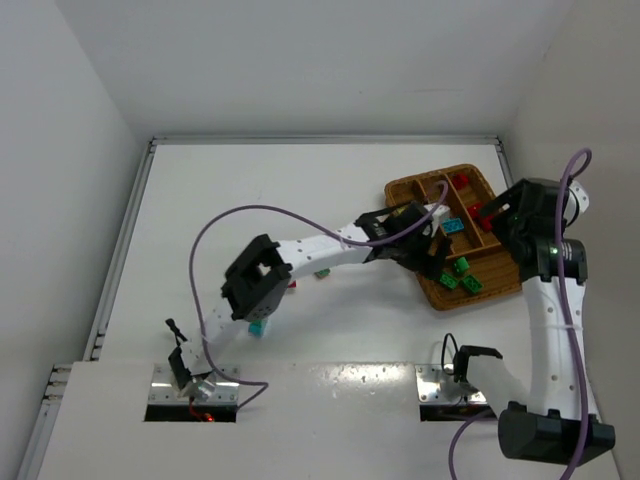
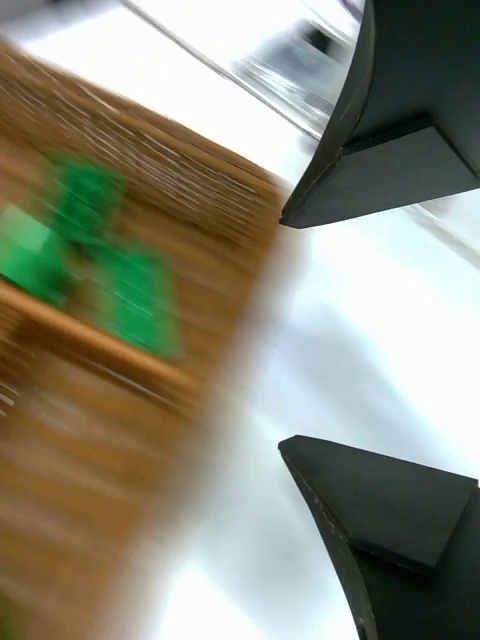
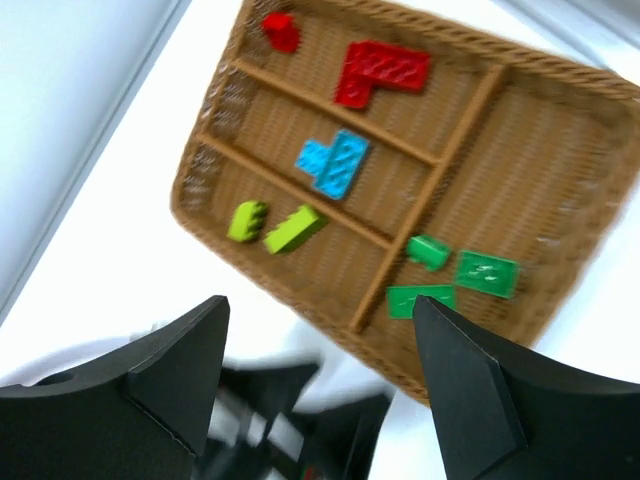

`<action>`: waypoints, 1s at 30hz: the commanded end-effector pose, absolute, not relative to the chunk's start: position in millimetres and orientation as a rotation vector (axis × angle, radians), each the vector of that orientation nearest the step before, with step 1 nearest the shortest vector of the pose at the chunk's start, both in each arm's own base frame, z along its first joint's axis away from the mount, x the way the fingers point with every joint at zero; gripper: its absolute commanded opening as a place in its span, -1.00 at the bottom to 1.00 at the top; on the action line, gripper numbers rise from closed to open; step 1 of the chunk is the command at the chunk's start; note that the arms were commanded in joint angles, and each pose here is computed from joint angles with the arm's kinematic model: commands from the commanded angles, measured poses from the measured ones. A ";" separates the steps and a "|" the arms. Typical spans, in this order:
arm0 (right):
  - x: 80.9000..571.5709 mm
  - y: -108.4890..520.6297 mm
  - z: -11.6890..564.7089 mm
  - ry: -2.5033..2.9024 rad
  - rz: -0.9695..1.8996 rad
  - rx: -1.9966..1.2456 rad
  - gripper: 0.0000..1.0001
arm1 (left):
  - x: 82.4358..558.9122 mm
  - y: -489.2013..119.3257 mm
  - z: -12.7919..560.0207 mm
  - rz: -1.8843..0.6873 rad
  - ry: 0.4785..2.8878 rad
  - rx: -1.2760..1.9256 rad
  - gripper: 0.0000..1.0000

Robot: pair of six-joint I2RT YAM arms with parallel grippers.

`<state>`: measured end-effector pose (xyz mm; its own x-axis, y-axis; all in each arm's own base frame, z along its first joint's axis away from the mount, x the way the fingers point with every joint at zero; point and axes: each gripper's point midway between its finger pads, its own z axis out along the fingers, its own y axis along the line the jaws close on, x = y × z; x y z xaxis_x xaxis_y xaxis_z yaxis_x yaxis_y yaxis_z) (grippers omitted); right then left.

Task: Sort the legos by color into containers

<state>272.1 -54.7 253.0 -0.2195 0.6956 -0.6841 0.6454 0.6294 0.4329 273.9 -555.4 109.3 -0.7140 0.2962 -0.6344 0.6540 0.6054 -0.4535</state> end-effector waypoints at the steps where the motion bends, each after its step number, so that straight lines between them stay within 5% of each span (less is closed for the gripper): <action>1: 298.4 -34.0 256.5 1.949 0.237 0.996 0.50 | 286.4 -471.9 182.2 -0.768 2.253 0.669 0.83; 2: 303.8 -27.2 251.9 1.983 0.262 0.964 0.50 | 277.7 -436.5 146.3 -0.675 2.346 0.663 0.83; 14: 338.9 213.2 155.2 2.481 0.325 0.006 0.58 | 289.6 -147.3 151.2 -0.247 2.421 -0.067 0.73; 30: 380.1 362.6 68.3 2.546 0.274 -0.725 0.65 | 294.6 -33.4 123.4 -0.116 2.426 -0.583 0.73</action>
<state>379.3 340.7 63.8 -0.8120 -0.3357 -0.4775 -0.4242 0.9013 0.0877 293.7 -43.4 111.1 -0.7482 -0.3939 -0.5338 -0.3474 0.9181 -0.1907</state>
